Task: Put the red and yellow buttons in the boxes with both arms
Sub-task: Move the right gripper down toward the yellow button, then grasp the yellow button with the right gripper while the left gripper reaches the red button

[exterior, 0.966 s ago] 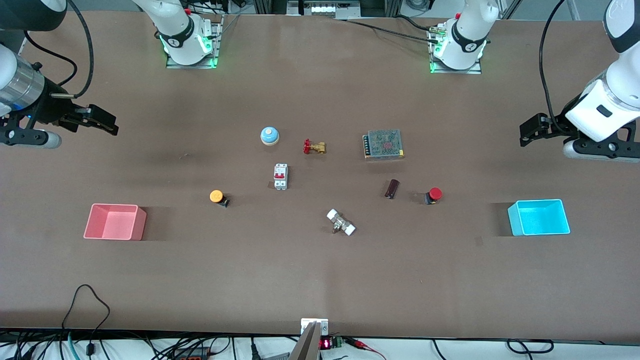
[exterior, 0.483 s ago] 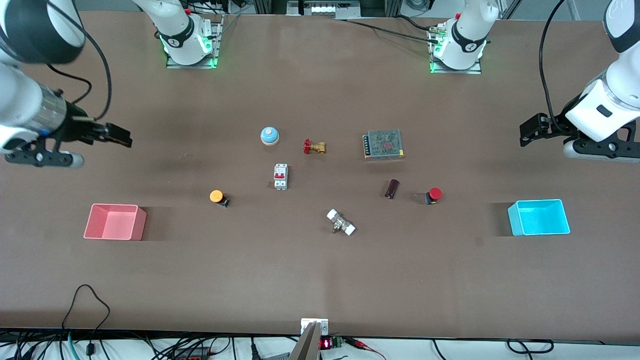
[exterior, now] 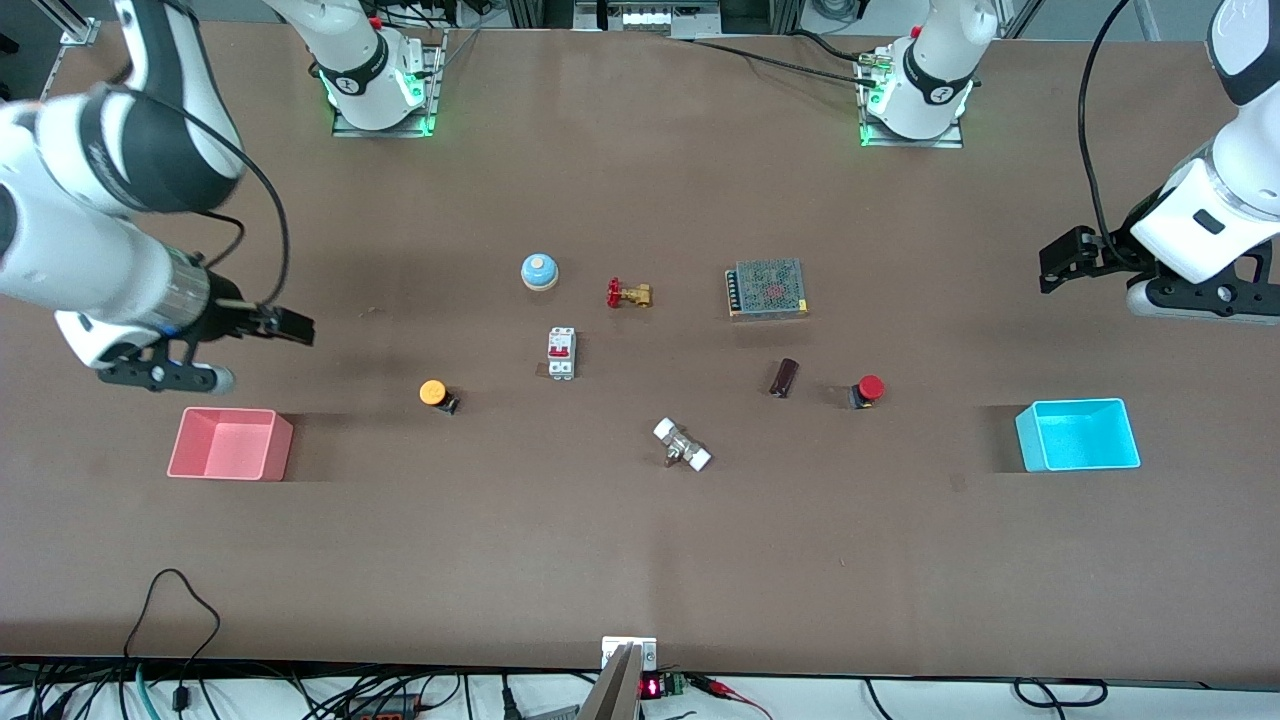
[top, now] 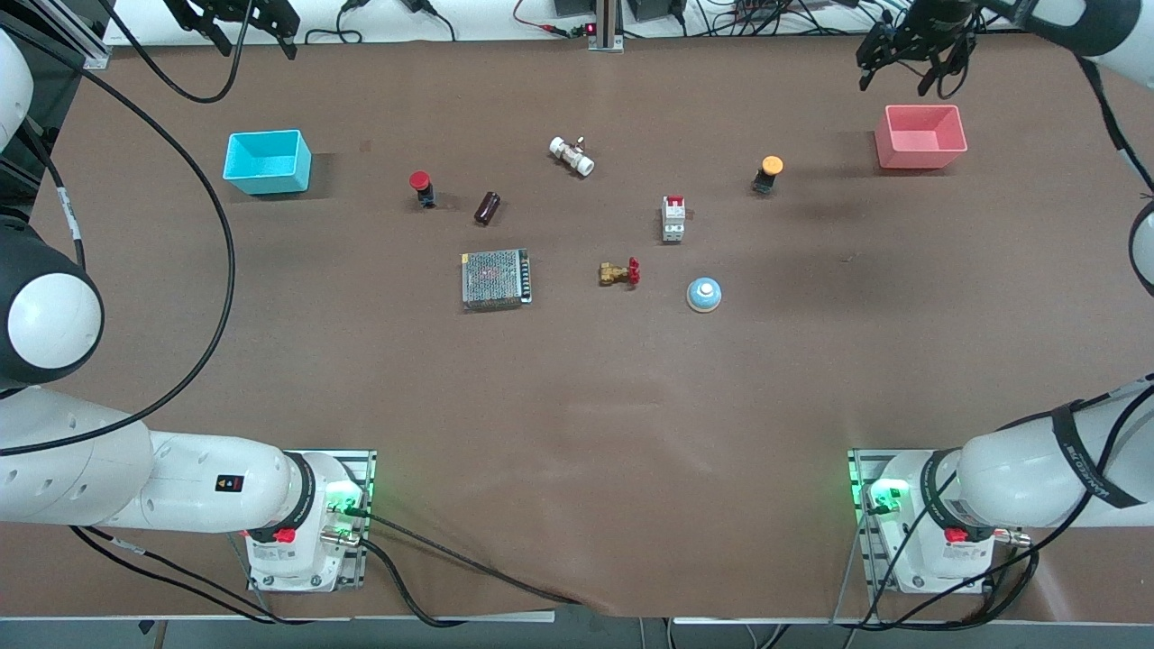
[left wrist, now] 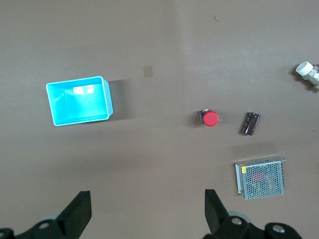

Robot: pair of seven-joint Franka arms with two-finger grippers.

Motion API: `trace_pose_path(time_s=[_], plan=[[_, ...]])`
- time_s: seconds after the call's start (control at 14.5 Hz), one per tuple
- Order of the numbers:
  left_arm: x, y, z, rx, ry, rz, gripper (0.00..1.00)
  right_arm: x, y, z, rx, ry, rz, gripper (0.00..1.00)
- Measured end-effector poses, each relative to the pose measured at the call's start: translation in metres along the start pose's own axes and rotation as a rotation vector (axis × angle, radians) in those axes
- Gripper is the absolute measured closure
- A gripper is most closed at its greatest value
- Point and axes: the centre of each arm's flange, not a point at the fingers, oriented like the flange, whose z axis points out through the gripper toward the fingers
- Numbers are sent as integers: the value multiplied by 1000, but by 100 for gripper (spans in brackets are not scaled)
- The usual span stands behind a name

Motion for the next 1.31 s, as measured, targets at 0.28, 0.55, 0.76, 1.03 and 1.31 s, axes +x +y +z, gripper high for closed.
trace_pose_path(time_s=[0.28, 0.55, 0.76, 1.03, 1.31], plan=[[0, 0, 0, 0, 0, -5, 0, 7, -42, 46, 8, 23, 6, 0], [0, 2, 0, 0, 0, -17, 0, 4, -71, 90, 18, 49, 8, 0], [0, 8, 0, 0, 0, -32, 0, -3, -74, 123, 27, 75, 11, 0], [0, 12, 1, 0, -4, -34, 0, -15, -94, 150, 29, 83, 26, 0], [8, 34, 31, 3, -75, 4, 0, -13, -107, 176, 30, 110, 16, 0]])
